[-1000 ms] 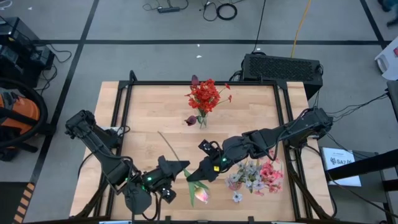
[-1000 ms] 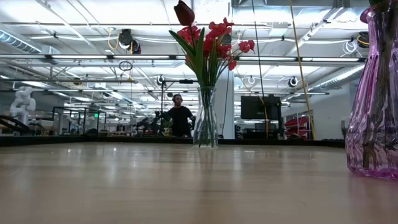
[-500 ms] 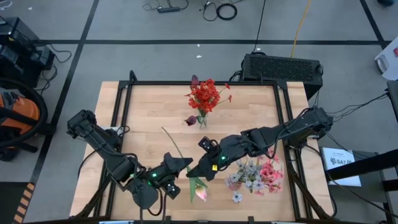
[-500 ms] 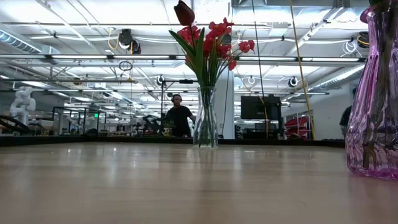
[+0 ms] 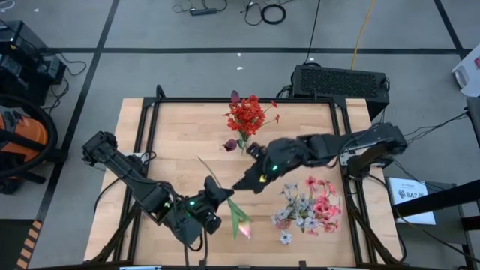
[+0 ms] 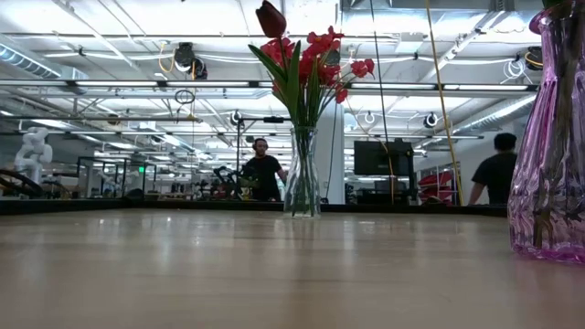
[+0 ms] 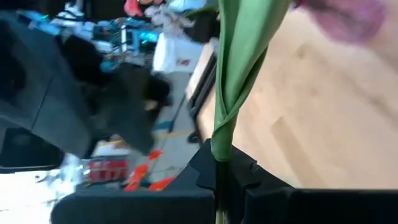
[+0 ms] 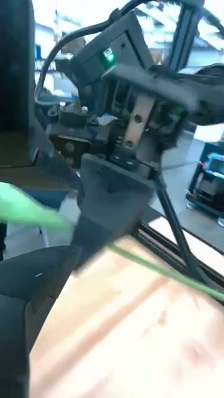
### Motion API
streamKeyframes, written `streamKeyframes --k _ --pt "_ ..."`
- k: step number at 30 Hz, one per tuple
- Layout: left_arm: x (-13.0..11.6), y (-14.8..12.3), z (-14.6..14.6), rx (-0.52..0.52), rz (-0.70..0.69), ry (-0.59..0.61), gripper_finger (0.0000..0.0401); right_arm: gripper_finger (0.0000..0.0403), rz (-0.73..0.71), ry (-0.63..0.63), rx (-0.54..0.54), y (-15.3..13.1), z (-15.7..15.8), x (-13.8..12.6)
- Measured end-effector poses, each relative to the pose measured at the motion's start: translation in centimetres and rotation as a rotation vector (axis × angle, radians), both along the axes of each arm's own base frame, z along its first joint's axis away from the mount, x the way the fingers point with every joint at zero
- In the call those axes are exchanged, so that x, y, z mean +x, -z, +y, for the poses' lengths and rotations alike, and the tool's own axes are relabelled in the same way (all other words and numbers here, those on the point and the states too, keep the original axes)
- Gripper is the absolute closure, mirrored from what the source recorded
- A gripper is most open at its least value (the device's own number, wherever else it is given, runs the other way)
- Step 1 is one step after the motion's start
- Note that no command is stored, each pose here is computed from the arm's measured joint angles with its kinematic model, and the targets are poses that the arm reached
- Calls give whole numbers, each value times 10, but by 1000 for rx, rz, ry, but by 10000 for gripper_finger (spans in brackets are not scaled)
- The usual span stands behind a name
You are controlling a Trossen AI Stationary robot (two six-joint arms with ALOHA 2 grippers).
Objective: Sort flowers into vase by color
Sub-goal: Put the pink flower into the purple vase
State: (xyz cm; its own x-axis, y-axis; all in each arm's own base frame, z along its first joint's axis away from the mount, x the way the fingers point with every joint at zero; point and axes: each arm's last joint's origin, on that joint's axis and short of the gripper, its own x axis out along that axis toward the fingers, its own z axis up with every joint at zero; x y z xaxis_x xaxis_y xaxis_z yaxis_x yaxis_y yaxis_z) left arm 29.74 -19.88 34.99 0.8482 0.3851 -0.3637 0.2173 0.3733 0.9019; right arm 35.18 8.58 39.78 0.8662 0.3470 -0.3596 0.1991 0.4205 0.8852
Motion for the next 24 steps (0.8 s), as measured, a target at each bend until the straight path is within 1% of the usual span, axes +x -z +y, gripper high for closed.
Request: streamKeyframes --k 4,8,10,12,15,18,21,22,24 --pt "5 1 5 -113 14 28 397 258 -8 -17 -99 -15 -12 -24" --pt "10 1 13 -190 -4 -12 397 259 7 -7 -246 -33 -25 -64" --pt "12 1 17 -242 -26 -48 397 259 48 -26 -351 -38 -33 -89" --pt "15 2 20 -305 -44 -76 397 259 117 -53 -427 -40 -40 -114" --pt "18 2 25 -420 -70 -116 397 259 244 -86 -463 -40 -47 -156" --pt "20 2 28 -557 -122 -184 397 259 393 -22 -538 -38 -57 -195" --pt "21 2 30 -716 -191 -269 397 259 516 96 -610 -35 -64 -226" --pt "21 2 30 -768 -214 -295 397 259 524 133 -634 -36 -67 -234" --pt "21 2 30 -853 -257 -337 397 259 464 149 -706 -34 -69 -244"
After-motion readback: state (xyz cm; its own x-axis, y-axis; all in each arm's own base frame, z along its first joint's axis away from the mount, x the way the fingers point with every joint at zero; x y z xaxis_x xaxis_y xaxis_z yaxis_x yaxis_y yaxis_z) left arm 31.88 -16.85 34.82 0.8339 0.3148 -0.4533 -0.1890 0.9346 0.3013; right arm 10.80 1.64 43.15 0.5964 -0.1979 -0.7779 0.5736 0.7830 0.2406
